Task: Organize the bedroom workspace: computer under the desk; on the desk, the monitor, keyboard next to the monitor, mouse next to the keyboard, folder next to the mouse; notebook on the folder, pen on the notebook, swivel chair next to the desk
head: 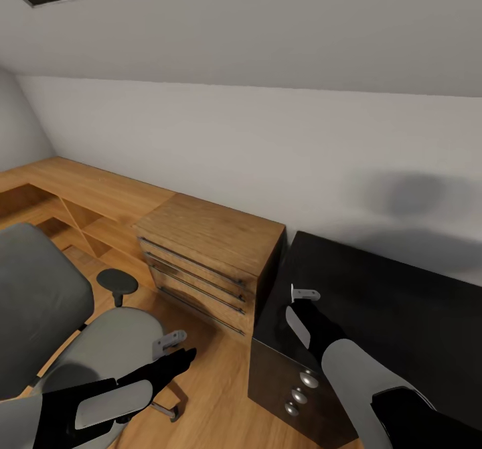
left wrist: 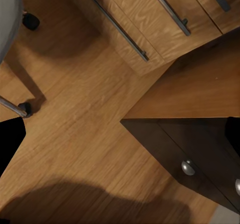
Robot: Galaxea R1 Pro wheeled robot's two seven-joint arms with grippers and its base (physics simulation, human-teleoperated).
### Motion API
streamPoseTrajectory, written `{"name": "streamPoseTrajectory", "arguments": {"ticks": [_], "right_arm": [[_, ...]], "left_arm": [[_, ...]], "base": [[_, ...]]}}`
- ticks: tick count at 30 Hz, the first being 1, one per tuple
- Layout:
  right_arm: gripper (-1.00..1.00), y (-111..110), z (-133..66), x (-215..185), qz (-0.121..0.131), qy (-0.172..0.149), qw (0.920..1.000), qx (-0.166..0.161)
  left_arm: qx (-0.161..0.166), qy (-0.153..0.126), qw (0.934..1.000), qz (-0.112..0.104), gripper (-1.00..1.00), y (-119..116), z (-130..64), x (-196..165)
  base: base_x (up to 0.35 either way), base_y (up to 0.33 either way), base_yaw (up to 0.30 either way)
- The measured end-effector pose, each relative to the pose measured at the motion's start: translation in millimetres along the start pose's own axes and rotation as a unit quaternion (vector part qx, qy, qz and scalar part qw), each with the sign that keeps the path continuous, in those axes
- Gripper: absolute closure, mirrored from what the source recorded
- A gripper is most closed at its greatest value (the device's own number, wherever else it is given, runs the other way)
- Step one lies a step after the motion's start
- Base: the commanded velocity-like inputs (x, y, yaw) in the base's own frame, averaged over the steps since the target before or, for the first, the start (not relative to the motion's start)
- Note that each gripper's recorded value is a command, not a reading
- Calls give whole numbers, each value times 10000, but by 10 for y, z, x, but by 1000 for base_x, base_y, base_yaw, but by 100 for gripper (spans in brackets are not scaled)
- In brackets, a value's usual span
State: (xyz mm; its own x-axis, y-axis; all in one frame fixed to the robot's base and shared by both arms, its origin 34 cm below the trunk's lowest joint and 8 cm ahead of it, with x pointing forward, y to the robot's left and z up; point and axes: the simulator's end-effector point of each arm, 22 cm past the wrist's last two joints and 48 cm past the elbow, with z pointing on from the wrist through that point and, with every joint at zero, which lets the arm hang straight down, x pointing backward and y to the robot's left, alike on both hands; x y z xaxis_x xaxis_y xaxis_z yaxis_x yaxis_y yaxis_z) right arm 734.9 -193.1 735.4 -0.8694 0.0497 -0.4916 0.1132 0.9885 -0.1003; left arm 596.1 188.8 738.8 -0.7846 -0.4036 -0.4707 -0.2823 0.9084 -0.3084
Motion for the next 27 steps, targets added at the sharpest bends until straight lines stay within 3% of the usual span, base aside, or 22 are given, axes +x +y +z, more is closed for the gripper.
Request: {"name": "streamPoseTrajectory", "arguments": {"ticks": [27], "right_arm": [[100, -17, 1, -2, -2, 27, 10000, -7]], "left_arm": [[-8, 2, 10000, 3, -100, 6, 3, 0]], "base": [[0, 0, 0]]}}
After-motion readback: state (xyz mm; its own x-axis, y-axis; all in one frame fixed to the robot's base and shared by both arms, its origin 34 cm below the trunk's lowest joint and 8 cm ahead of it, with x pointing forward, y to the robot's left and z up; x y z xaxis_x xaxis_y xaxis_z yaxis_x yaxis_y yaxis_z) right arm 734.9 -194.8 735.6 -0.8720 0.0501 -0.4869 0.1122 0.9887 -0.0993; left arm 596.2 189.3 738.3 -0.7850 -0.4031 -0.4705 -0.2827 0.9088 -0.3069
